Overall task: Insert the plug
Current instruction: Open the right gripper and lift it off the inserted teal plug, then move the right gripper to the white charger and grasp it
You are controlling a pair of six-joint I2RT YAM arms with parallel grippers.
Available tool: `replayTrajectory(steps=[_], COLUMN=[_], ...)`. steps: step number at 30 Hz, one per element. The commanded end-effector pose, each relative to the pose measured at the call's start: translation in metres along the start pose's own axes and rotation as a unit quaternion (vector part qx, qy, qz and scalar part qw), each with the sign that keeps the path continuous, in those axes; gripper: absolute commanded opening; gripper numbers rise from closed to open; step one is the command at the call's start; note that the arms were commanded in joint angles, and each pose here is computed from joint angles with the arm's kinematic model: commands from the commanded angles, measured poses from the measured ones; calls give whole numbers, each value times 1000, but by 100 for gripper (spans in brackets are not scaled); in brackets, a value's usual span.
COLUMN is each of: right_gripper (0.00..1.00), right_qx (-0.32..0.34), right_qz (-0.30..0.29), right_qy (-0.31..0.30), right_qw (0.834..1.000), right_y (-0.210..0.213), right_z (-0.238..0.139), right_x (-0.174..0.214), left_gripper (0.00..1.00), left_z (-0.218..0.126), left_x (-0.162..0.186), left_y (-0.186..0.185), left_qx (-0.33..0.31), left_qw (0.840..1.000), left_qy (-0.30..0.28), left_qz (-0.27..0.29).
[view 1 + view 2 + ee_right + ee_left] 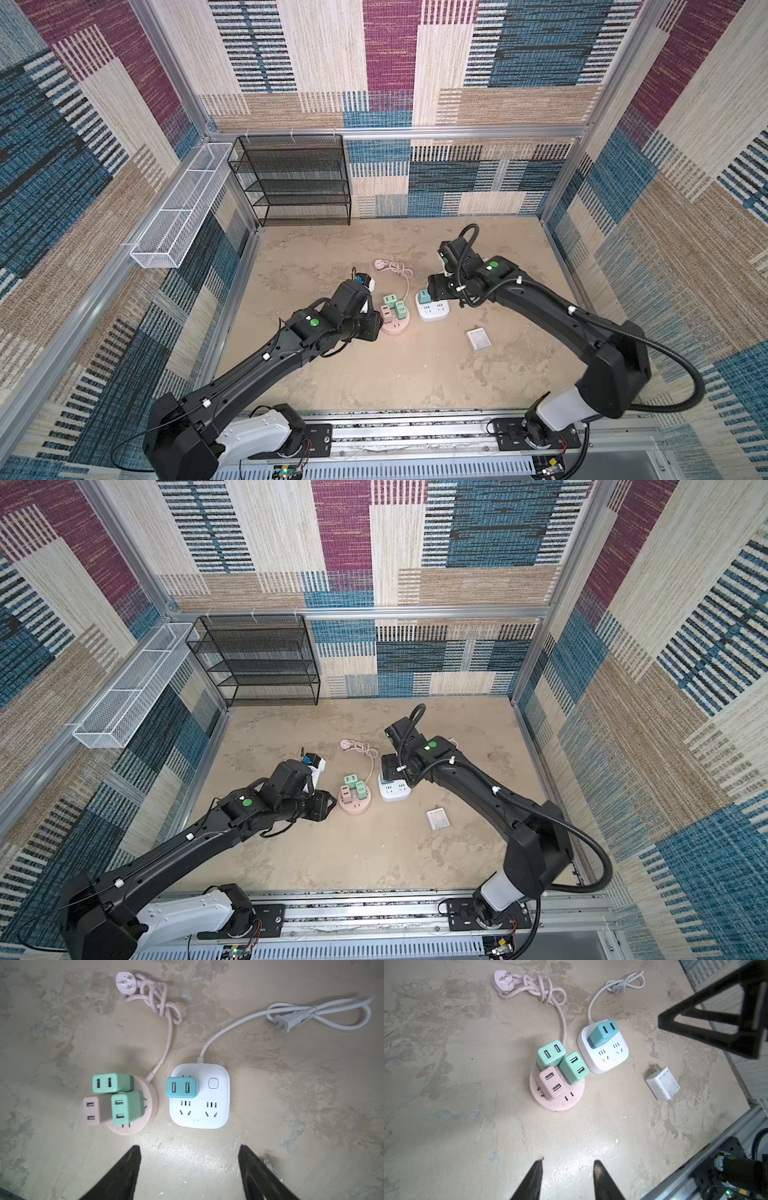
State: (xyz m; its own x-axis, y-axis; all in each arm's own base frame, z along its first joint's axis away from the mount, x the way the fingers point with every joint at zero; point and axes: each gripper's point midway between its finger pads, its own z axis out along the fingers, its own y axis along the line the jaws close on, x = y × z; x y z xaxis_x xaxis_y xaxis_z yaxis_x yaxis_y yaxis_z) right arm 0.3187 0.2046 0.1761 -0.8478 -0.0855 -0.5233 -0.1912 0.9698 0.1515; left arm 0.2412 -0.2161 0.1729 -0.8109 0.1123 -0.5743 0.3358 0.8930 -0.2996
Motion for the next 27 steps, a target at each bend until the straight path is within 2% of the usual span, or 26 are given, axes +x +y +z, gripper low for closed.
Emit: replayTrajectory(steps=[1,5,11,15,23,27], right_gripper=[76,77,78,85,87,86], right_qx=[5,38,64,57,70,134], right_qz=[12,19,25,40,69,83], right_qy=[-62,-47,36,64,83,101], right_qw=[998,998,997,996,992,982], right_y=[-8,-31,-48,-53,-64,-84], right_z=[-10,-16,-7,3,8,16], right_x=[-8,19,69,97,124,132], left_gripper=[44,44,44,44,45,45], left_z=[-1,-3,-4,-1,5,9], left_x=[-7,-7,5,13,14,14], left_y=[-9,-9,-2,2,-3,-4], left_qx=[21,26,19,17,32,36], left_qw=[1000,999,999,999,999,999], left_qy=[-10,-15,-10,-6,-3,1], left_qz=[-15,-27,-29,-32,-38,-39])
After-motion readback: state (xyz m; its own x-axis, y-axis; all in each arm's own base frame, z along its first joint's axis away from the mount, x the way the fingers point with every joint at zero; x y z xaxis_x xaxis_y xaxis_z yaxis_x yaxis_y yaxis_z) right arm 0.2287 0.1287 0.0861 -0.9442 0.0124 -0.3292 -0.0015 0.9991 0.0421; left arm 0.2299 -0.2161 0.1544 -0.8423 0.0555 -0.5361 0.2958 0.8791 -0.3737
